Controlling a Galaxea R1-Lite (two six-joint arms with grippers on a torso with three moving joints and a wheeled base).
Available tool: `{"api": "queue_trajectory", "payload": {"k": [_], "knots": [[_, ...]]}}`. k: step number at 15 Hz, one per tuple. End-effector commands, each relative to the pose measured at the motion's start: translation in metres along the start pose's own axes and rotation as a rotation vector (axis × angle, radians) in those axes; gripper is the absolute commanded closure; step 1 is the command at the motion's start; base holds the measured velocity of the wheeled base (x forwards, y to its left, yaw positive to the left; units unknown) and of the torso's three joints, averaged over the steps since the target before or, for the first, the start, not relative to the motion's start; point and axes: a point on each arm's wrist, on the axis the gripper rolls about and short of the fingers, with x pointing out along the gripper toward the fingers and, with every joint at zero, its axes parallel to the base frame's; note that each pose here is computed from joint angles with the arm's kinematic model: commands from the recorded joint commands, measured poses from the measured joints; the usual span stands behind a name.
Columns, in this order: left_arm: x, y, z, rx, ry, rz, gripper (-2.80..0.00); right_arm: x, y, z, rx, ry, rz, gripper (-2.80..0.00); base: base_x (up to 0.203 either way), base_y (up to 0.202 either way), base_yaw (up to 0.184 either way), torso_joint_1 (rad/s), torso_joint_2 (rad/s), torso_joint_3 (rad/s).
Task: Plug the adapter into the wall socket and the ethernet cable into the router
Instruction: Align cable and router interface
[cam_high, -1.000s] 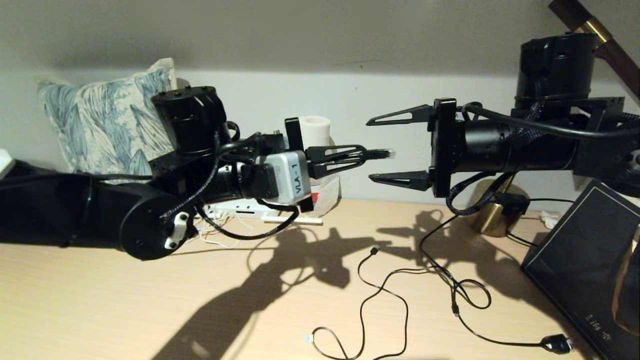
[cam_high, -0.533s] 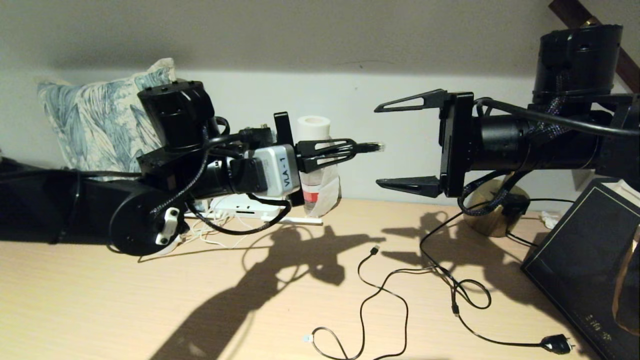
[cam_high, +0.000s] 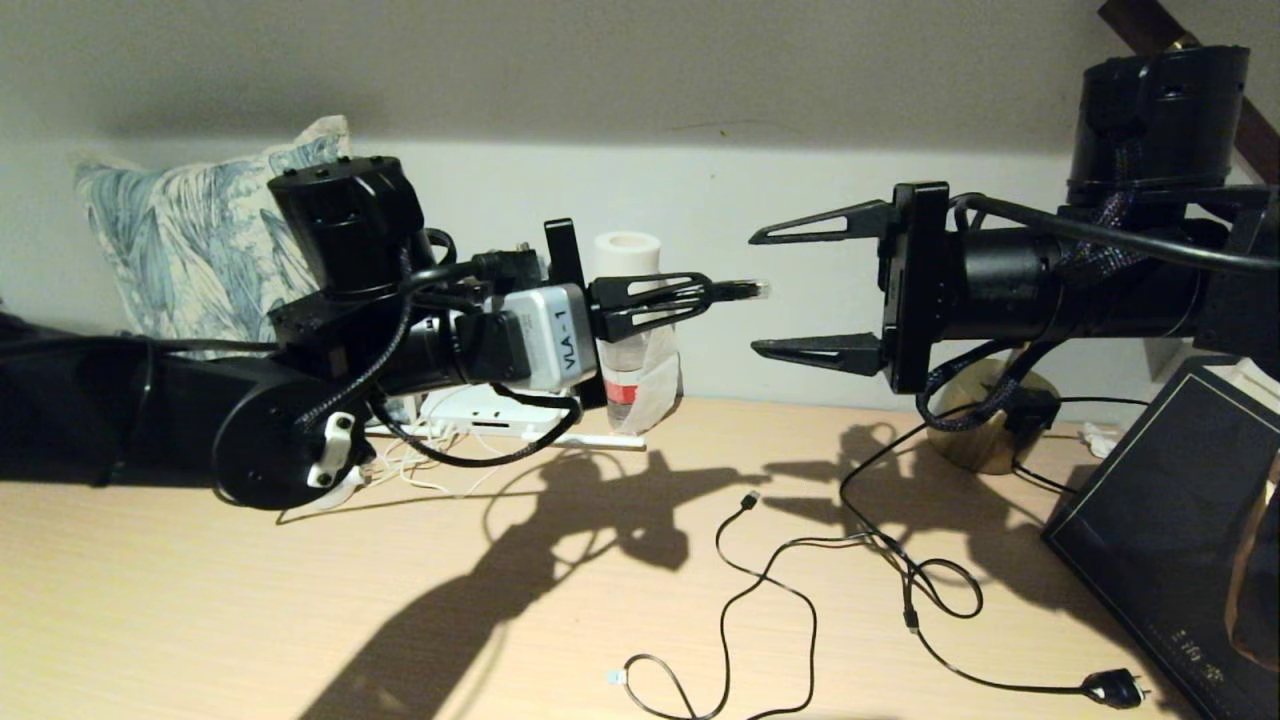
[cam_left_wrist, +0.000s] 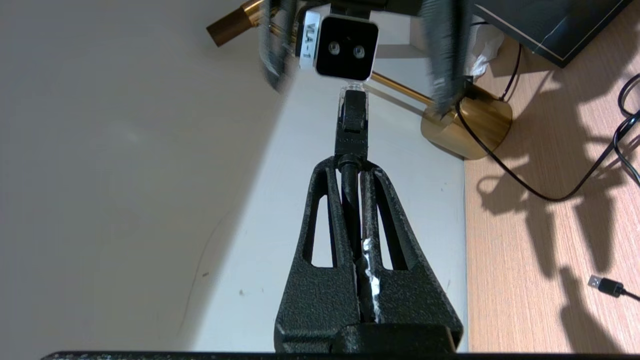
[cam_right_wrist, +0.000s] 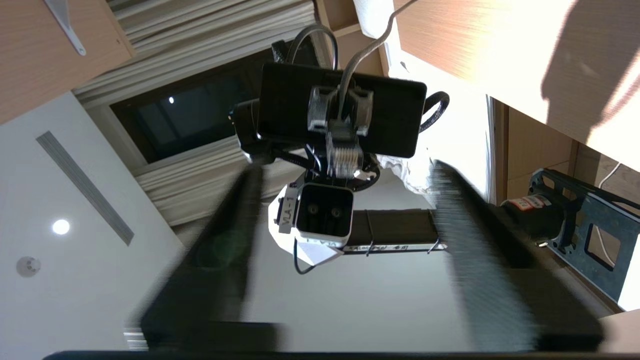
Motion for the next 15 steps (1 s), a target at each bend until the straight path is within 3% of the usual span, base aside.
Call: {"api": "queue_trajectory", "payload": {"k": [1,12,13,15], "knots": [[0.0006,0.0007,0.0011,0.011,-0.008,0.002,0.0,0.0006,-0.0004,0.0005,0.009,0.005,0.0,0.0,0.0,0.0,0.0,0.0,0.0,0.0],[0.0017,0.0013,0.0044,0.013,-0.016,0.003,0.0,0.001,-0.0008,0.0009,0.012,0.002,-0.001,0.0,0.0,0.0,0.0,0.0,0.0,0.0],[0.0016,0.0016,0.0045,0.013,-0.015,0.004,-2.8,0.001,-0.0008,0.0009,0.012,0.004,-0.001,0.0,0.0,0.0,0.0,0.0,0.0,0.0],[0.0019,0.001,0.0049,0.01,-0.017,0.002,-2.8,0.001,-0.0008,0.0009,0.012,0.002,-0.001,0.0,0.0,0.0,0.0,0.0,0.0,0.0]]}}
